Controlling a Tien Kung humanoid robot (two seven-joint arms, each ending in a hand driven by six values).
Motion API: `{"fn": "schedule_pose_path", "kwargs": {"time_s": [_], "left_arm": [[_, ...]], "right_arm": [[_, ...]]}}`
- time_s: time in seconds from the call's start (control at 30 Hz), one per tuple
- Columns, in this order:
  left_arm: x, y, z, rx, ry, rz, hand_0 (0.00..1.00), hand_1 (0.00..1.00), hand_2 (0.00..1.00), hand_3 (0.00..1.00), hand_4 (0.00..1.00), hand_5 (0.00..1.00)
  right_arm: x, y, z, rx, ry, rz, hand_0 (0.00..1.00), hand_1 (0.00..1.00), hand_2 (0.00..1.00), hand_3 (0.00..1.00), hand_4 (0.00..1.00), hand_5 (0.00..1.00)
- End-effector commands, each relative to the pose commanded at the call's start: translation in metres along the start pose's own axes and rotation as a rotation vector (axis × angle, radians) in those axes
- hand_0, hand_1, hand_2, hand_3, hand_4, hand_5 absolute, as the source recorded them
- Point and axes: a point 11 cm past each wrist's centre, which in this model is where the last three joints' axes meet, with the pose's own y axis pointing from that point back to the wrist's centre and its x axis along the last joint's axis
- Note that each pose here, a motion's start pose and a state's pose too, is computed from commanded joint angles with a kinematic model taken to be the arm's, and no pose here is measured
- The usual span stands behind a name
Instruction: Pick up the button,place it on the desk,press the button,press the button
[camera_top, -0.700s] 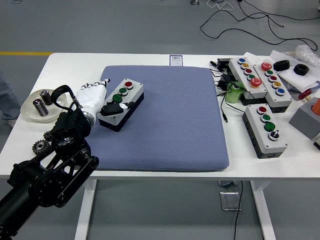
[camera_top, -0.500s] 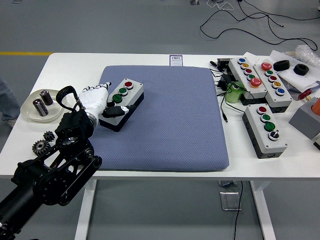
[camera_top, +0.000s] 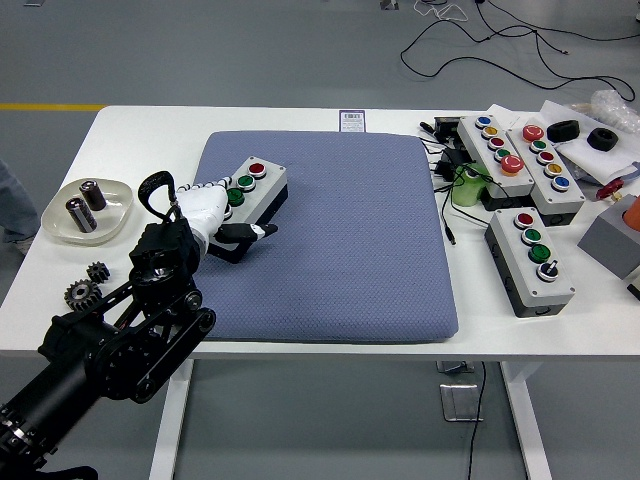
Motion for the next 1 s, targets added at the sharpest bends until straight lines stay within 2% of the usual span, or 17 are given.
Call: {"fn": "schedule_pose_path", "kwargs": {"time_s": [0.07, 0.1, 0.27, 0.3, 0.47, 0.5, 0.67, 0.7, 0.87, 0.9, 1.0], "left_arm": [[0.001, -0.001, 0.000, 0.001, 0.006, 0.011, 0.946, 0.998, 0.998, 0.998, 0.998, 0.858], [0.001, -0.001, 0.000, 0.001, 0.007, 0.013, 0.733, 0.923, 0.998, 0.998, 0.998, 0.773], [-0.002, -0.003, 0.000, 0.008, -0.008, 0.000, 0.733, 0.923, 0.998, 0.998, 0.998, 0.773], [-0.003, -0.004, -0.001, 0.011, -0.014, -0.007, 0.618, 0.854, 0.974, 0.998, 0.998, 0.761], [-0.008, -0.006, -0.004, 0.026, -0.024, -0.029, 0.618, 0.854, 0.974, 0.998, 0.998, 0.761], [-0.009, -0.007, -0.004, 0.028, -0.023, -0.030, 0.579, 0.823, 0.965, 0.998, 0.998, 0.727], [-0.008, -0.008, -0.004, 0.032, -0.020, -0.016, 0.579, 0.823, 0.965, 0.998, 0.998, 0.727], [-0.008, -0.008, -0.004, 0.032, -0.021, -0.015, 0.323, 0.552, 0.846, 0.998, 0.997, 0.666], [-0.010, -0.009, -0.004, 0.032, -0.031, -0.016, 0.323, 0.552, 0.846, 0.998, 0.997, 0.666], [-0.011, -0.009, -0.004, 0.032, -0.034, -0.017, 0.158, 0.357, 0.554, 0.998, 0.983, 0.646], [-0.014, -0.009, -0.004, 0.035, -0.046, -0.029, 0.158, 0.357, 0.554, 0.998, 0.983, 0.646]], "right_arm": [[0.000, 0.000, 0.000, 0.000, 0.000, 0.000, 0.670, 0.645, 0.686, 0.633, 0.307, 0.174], [0.000, 0.000, 0.000, 0.000, 0.000, 0.000, 0.671, 0.645, 0.687, 0.633, 0.307, 0.174], [0.001, 0.000, 0.000, 0.000, 0.000, 0.001, 0.671, 0.645, 0.687, 0.633, 0.307, 0.174], [0.001, 0.000, 0.000, 0.000, 0.000, 0.001, 0.671, 0.645, 0.687, 0.633, 0.308, 0.175], [0.001, 0.000, 0.000, 0.000, -0.002, 0.002, 0.671, 0.645, 0.687, 0.633, 0.308, 0.175], [0.001, 0.000, 0.000, 0.000, -0.002, 0.002, 0.671, 0.644, 0.686, 0.633, 0.307, 0.173], [0.001, 0.000, 0.000, 0.000, -0.001, 0.001, 0.671, 0.644, 0.686, 0.633, 0.307, 0.173], [0.001, 0.000, 0.000, 0.000, -0.001, 0.001, 0.671, 0.644, 0.686, 0.633, 0.307, 0.173], [0.001, 0.000, 0.000, 0.000, 0.001, 0.001, 0.671, 0.644, 0.686, 0.633, 0.307, 0.173], [0.001, 0.000, 0.000, 0.000, 0.001, 0.001, 0.671, 0.644, 0.686, 0.633, 0.307, 0.173], [0.001, 0.000, 0.000, 0.000, 0.001, 0.001, 0.671, 0.644, 0.686, 0.633, 0.307, 0.173]]}}
